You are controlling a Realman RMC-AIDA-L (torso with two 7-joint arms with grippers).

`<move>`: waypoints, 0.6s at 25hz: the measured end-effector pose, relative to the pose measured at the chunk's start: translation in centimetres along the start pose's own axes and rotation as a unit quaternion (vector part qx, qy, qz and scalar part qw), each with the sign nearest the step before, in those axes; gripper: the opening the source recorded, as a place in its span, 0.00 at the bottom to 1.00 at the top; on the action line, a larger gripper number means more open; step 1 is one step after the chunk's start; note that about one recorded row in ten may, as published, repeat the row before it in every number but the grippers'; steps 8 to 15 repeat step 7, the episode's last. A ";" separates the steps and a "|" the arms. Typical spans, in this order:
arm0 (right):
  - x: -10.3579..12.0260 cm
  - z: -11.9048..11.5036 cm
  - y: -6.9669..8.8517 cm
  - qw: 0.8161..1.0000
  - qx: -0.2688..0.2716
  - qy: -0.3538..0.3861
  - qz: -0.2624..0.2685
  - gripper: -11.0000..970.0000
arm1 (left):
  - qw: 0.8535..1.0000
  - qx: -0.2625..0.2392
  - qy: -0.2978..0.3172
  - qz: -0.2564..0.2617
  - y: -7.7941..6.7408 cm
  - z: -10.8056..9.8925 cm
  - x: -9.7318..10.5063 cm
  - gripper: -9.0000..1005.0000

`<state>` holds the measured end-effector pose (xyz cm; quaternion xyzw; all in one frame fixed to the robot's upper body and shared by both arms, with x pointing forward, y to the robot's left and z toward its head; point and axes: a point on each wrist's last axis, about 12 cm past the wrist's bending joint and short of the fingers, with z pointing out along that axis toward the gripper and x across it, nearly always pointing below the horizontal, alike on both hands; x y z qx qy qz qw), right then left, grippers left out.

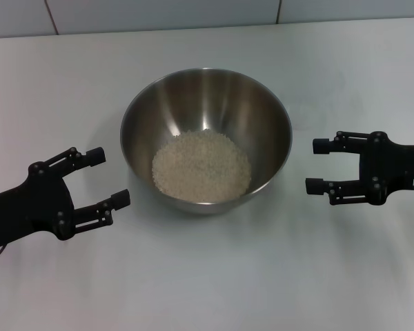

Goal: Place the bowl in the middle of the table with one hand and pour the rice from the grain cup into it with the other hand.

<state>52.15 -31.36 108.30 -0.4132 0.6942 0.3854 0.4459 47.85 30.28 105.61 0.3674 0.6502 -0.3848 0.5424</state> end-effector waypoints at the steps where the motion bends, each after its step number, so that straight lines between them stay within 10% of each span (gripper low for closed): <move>1: 0.0 0.0 0.0 1.000 0.000 0.000 0.000 0.84 | 1.000 0.000 0.000 0.000 0.0 0.0 0.0 0.86; 15: 0.0 0.0 -0.1 1.000 0.003 0.002 -0.001 0.84 | 1.000 -0.001 0.000 0.000 0.0 0.0 0.0 0.86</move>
